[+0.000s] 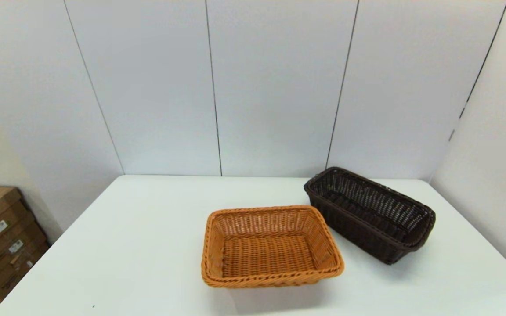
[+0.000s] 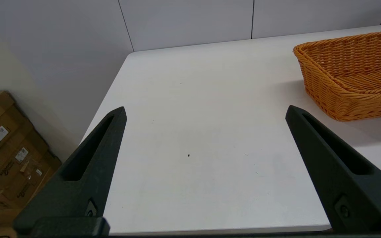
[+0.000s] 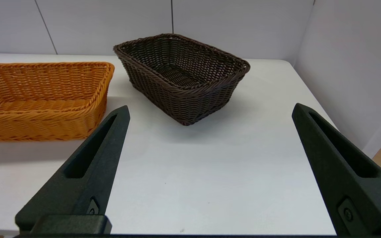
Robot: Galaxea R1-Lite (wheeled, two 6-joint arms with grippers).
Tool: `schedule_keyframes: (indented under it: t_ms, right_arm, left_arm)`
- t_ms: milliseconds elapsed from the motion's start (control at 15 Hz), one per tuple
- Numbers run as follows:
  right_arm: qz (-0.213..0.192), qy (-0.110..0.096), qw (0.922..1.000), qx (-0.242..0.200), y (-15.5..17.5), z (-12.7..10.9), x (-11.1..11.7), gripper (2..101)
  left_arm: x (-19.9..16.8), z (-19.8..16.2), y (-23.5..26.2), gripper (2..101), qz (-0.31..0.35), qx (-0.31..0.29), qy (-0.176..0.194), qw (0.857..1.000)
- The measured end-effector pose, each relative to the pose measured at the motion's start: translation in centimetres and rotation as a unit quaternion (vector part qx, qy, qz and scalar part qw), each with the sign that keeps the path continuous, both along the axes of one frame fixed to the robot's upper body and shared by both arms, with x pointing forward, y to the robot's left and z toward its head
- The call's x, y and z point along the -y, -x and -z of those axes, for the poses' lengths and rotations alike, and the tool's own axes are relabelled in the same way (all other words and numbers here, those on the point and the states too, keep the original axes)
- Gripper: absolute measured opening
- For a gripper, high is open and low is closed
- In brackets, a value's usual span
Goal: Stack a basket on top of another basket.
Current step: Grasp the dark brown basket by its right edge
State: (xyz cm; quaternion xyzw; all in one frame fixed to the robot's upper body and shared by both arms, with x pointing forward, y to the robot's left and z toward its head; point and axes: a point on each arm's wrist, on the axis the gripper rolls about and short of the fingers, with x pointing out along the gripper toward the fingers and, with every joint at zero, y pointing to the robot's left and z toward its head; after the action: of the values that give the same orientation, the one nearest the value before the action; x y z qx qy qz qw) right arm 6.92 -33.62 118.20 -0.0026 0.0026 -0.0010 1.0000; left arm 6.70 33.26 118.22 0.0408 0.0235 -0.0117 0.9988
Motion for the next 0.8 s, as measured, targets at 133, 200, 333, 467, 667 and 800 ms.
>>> schedule_keyframes:
  t_ms: [133,200,333,467,667,800]
  right_arm:
    - [0.0,0.0,1.0,0.0,0.0,0.0,0.0,97.4]
    - [0.0,0.0,1.0,0.0,0.0,0.0,0.0,97.4]
    - [0.0,0.0,1.0,0.0,0.0,0.0,0.0,97.4]
    - [0.0,0.0,1.0,0.0,0.0,0.0,0.0,97.4]
    - [0.0,0.0,1.0,0.0,0.0,0.0,0.0,97.4]
    - [0.001,-0.003,1.0,0.0,0.0,0.0,0.0,97.4]
  left_arm:
    - [0.0,0.0,0.0,97.8,0.0,0.0,0.0,1.0]
    - [0.0,0.0,0.0,97.8,0.0,0.0,0.0,1.0]
    - [0.0,0.0,0.0,97.8,0.0,0.0,0.0,1.0]
    - [0.0,0.0,0.0,97.8,0.0,0.0,0.0,1.0]
    - [0.0,0.0,0.0,97.8,0.0,0.0,0.0,1.0]
    - [0.0,0.0,0.0,97.8,0.0,0.0,0.0,1.0]
